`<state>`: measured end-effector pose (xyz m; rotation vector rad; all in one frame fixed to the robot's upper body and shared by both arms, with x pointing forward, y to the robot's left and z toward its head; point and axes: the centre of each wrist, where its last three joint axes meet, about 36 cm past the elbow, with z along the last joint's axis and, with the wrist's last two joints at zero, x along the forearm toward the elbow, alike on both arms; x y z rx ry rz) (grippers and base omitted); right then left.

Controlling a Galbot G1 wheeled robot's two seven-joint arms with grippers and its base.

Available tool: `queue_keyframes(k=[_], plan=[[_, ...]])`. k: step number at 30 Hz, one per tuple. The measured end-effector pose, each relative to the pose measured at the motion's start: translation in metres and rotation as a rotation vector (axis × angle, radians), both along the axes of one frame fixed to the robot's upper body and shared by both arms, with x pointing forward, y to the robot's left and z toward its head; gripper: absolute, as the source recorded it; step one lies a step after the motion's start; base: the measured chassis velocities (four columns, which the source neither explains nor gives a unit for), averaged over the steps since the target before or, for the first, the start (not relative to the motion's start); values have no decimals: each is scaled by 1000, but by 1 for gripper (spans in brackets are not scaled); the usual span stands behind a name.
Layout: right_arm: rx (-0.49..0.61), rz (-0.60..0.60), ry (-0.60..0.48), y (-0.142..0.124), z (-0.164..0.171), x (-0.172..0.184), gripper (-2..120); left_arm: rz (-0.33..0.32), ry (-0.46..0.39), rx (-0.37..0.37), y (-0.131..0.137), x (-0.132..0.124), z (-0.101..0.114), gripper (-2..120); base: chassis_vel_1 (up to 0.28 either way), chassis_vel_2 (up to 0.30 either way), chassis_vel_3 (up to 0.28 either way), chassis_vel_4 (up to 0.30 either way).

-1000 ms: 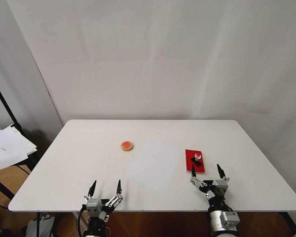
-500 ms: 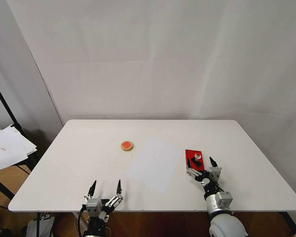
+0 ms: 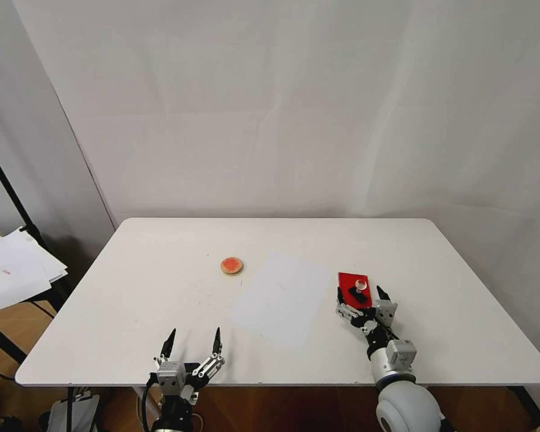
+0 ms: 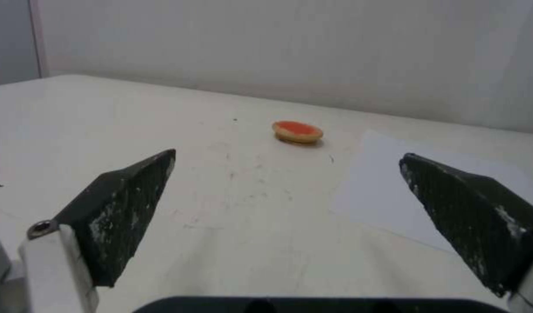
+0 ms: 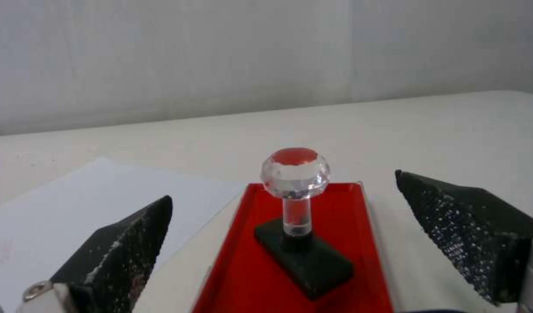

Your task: Pick up the stamp from the ink pad and place it onto another ink pad.

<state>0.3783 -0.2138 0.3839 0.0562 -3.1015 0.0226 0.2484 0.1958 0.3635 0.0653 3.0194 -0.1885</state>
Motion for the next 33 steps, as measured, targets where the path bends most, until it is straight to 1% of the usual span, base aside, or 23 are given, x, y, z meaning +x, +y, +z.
queue_keyframes(k=[6, 8, 9, 10, 11, 12, 14, 16, 17, 20, 21, 25, 26, 30, 31, 32, 33], plan=[[-1, -3, 14, 2, -2, -2, 98, 0, 0, 0, 0, 0, 0, 102, 0, 0, 0, 0], [-1, -6, 17, 3, -3, -3, 93, 0, 0, 0, 0, 0, 0, 102, 0, 0, 0, 0], [-1, -9, 16, 3, -3, -3, 89, 0, 0, 0, 0, 0, 0, 102, 0, 0, 0, 0], [-1, -10, 14, 3, -4, -3, 83, 0, 0, 0, 0, 0, 0, 102, 0, 0, 0, 0], [-1, -13, 12, 4, -4, -3, 80, 0, 0, 0, 0, 0, 0, 102, 0, 0, 0, 0], [-1, -13, 12, 4, -4, -3, 80, 0, 0, 0, 0, 0, 0, 102, 0, 0, 0, 0], [-1, -16, 5, 4, -5, -3, 69, 0, 0, 0, 0, 0, 0, 102, 0, 0, 0, 0], [1, -18, 0, 5, -5, -3, 62, 0, 0, 0, 0, 0, 0, 102, 0, 0, 0, 0], [1, -18, 0, 5, -5, -3, 62, 0, 0, 0, 0, 0, 0, 102, 0, 0, 0, 0], [3, -17, -4, 6, -6, -3, 46, 0, 0, 0, 0, 0, 0, 102, 0, 0, 0, 0], [3, -17, -4, 6, -6, -3, 46, 0, 0, 0, 0, 0, 0, 102, 0, 0, 0, 0], [3, -15, -3, 8, -7, -2, 28, 0, 0, 0, 0, 0, 0, 102, 0, 0, 0, 0], [3, -15, -3, 8, -7, -2, 28, 0, 0, 0, 0, 0, 0, 102, 0, 0, 0, 0], [3, -15, -5, 9, -7, 0, 10, 0, 0, 0, 0, 0, 0, 102, 0, 0, 0, 0], [3, -15, -5, 9, -7, 0, 10, 0, 0, 0, 0, 0, 0, 102, 0, 0, 0, 0], [2, -15, -5, 8, -7, 0, 7, 0, 0, 0, 0, 0, 0, 102, 0, 0, 0, 0], [2, -15, -5, 8, -7, -1, 8, 0, 0, 0, 0, 0, 0, 102, 0, 0, 0, 0]])
